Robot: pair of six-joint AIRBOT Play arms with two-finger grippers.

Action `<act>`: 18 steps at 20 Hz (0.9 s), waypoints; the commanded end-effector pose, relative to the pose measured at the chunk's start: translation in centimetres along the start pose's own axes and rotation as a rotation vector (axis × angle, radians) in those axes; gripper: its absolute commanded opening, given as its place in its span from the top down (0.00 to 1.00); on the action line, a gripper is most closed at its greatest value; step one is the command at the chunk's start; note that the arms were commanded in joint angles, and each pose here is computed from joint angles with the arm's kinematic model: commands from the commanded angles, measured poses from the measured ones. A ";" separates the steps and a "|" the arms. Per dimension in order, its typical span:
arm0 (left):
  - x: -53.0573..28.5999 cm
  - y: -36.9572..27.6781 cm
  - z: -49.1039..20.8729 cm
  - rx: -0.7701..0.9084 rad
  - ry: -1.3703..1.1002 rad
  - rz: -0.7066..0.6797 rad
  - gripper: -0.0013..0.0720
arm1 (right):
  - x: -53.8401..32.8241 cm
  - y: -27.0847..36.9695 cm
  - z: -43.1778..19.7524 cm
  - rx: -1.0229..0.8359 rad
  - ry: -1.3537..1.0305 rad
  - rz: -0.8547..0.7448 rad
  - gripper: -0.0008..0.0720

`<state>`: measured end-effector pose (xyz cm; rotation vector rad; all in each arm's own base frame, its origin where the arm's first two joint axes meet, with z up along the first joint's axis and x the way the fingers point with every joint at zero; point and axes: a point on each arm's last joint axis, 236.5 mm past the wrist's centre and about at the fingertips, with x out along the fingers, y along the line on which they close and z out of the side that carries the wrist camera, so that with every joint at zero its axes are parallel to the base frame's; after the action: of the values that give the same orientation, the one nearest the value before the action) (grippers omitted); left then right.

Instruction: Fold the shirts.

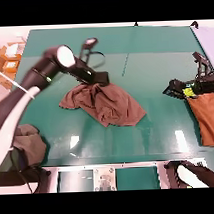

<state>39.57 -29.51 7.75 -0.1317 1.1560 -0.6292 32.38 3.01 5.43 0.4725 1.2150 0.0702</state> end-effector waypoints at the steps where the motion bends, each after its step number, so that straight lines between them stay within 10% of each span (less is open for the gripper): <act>1: -4.3 6.9 -2.4 -0.070 0.175 0.091 0.00 | 1.6 -1.1 -2.4 0.027 0.078 -0.011 0.56; 15: 7.7 13.7 -10.3 -0.521 -0.017 -0.117 0.00 | 16.1 3.3 -9.3 0.135 0.269 0.297 0.56; 18: 8.5 13.4 -8.8 -0.555 -0.074 -0.169 0.00 | 16.7 4.2 -8.7 0.131 0.272 0.329 0.79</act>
<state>37.30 -20.70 -8.05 -0.6439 1.3196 -0.4498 30.03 13.42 -9.71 0.7657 1.4281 0.3123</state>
